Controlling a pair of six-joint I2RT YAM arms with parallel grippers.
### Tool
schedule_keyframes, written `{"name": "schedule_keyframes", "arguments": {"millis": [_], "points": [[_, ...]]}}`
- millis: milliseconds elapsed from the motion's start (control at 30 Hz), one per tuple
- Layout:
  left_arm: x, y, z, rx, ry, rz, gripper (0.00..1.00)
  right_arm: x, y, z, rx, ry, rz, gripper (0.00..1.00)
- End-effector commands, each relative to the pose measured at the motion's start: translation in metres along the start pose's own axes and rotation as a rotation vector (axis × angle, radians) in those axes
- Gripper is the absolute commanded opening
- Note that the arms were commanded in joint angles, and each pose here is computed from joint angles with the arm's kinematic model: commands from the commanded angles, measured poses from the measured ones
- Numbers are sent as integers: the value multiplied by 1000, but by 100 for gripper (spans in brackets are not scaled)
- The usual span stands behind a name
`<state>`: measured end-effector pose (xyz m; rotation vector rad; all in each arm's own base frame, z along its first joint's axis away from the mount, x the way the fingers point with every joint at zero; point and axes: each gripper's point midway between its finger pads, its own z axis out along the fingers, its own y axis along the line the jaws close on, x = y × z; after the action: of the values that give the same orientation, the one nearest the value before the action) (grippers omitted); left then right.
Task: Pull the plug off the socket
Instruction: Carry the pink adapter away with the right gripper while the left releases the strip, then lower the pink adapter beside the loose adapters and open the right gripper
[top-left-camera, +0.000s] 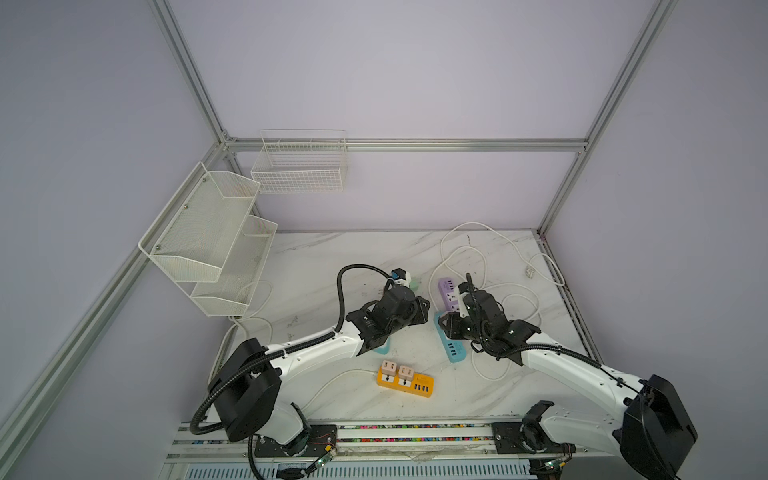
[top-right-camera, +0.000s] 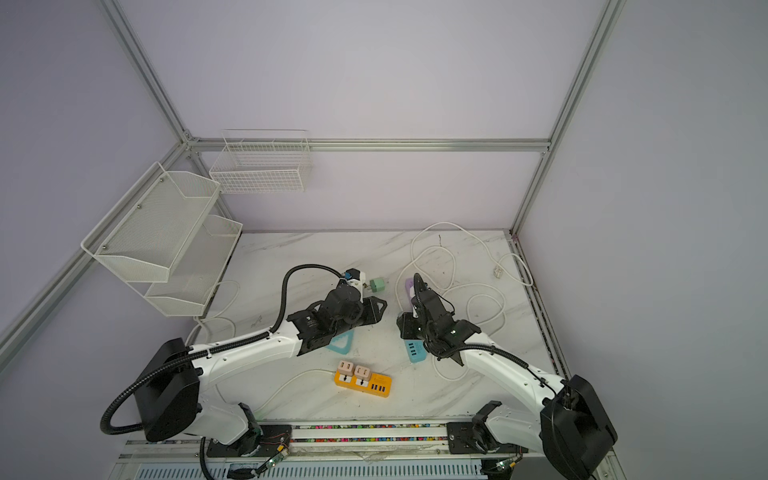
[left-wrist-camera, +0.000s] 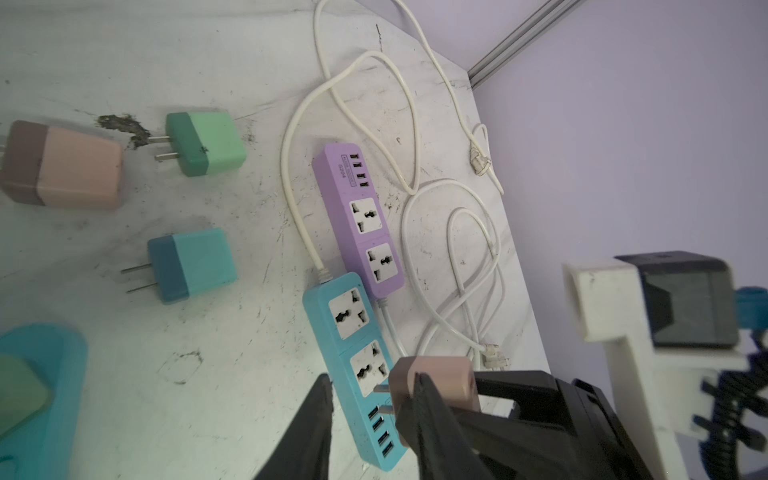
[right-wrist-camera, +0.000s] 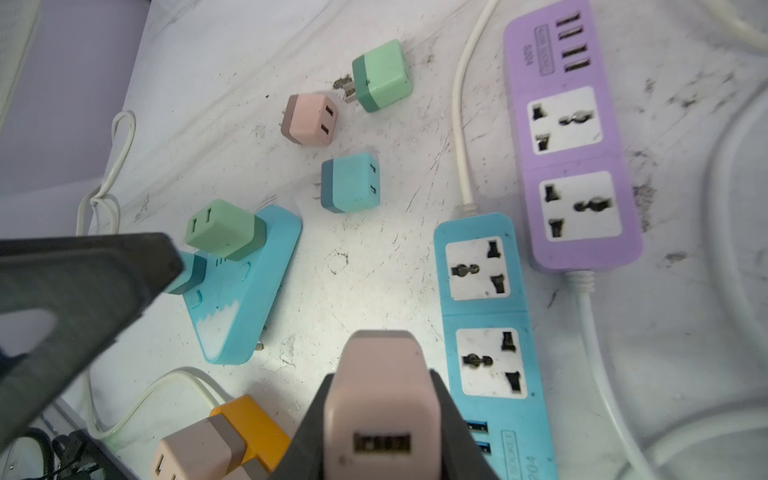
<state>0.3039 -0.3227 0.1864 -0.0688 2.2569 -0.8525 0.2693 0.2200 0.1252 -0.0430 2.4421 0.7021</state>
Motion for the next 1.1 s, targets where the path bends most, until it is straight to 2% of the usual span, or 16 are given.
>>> {"name": "schedule_keyframes", "arguments": {"millis": [0, 433, 1067], "points": [[3, 24, -21, -72, -14, 40, 34, -8, 21, 7, -130, -46, 48, 10], [9, 58, -66, -142, -45, 38, 41, 13, 52, 64, -216, -8, 62, 10], [16, 81, -81, -184, -65, 31, 42, 15, 58, 116, -217, 12, 76, 10]]}}
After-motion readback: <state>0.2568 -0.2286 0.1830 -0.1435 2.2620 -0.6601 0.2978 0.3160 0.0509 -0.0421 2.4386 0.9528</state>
